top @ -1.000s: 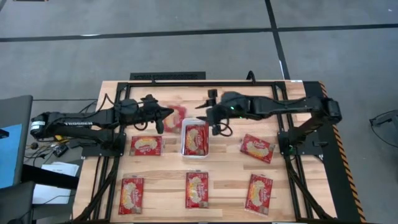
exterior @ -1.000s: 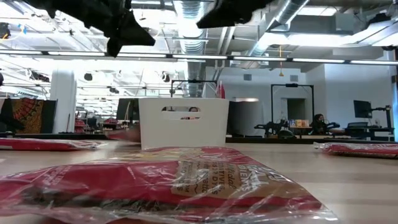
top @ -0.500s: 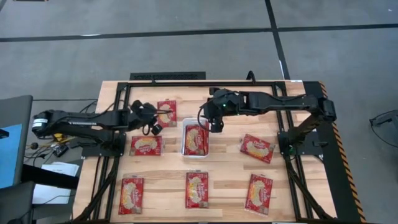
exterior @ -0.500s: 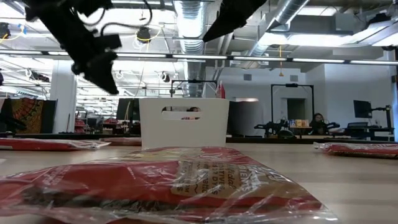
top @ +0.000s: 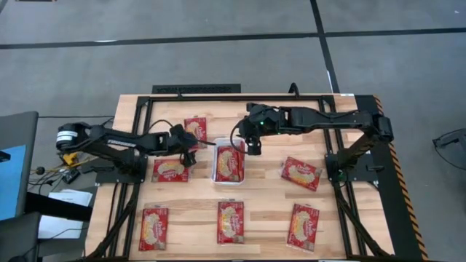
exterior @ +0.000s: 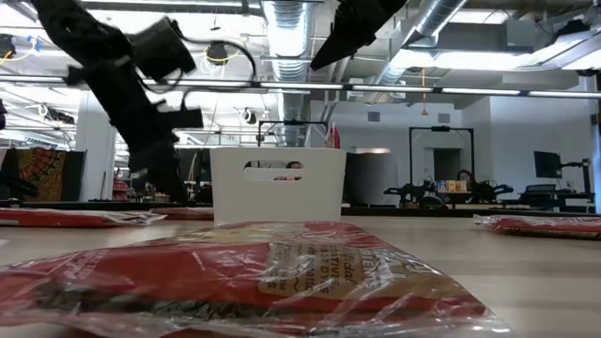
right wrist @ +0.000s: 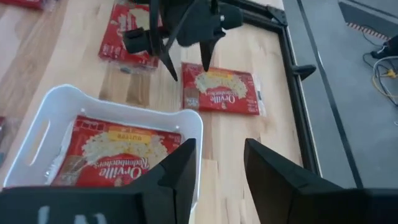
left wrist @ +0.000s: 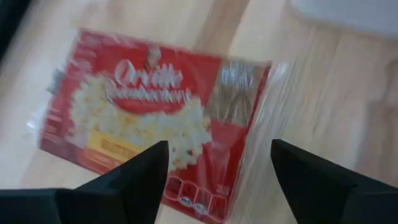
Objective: Sort popcorn bags into baskets
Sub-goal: Put the red popcorn bag into the white bin
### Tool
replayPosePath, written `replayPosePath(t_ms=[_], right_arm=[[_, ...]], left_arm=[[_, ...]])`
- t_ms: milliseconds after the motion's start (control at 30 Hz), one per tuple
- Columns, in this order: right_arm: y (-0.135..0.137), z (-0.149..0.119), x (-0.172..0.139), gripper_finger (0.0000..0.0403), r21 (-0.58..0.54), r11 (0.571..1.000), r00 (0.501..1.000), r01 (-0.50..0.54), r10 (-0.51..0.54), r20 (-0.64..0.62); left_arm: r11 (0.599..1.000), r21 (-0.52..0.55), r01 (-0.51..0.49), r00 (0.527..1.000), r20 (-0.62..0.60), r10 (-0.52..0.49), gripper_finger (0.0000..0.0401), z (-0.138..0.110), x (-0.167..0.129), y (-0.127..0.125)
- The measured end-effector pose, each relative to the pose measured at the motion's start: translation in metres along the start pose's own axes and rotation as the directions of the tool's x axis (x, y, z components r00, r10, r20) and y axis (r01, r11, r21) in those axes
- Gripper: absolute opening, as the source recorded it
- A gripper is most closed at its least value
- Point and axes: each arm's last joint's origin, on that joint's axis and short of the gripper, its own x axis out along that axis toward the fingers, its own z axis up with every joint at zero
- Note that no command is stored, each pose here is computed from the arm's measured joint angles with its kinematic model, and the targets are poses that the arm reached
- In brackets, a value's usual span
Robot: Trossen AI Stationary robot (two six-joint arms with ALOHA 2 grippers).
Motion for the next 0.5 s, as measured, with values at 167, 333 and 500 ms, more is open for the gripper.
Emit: replayPosePath(t_ms=[167,333,500], right_arm=[[0.003,-0.006,0.004,0.0161,0.010,1.000,1.000,-0.019,0.019,-0.011],[0.005,-0.012,0.007,0.0152,0.009,0.999,0.999,-0.031,0.031,-0.036],[0.006,-0.012,0.007,0.0137,0.025,0.999,0.998,-0.038,0.039,-0.041]], left_arm=[[1.000,0.002,0.002,0.998,-0.057,-0.002,0.0270,-0.005,0.022,0.005],[0.996,-0.048,0.081,0.988,-0.128,-0.086,0.0246,-0.013,0.041,0.014],[0.991,-0.103,0.080,0.986,-0.138,-0.094,0.0146,-0.016,0.051,0.022]])
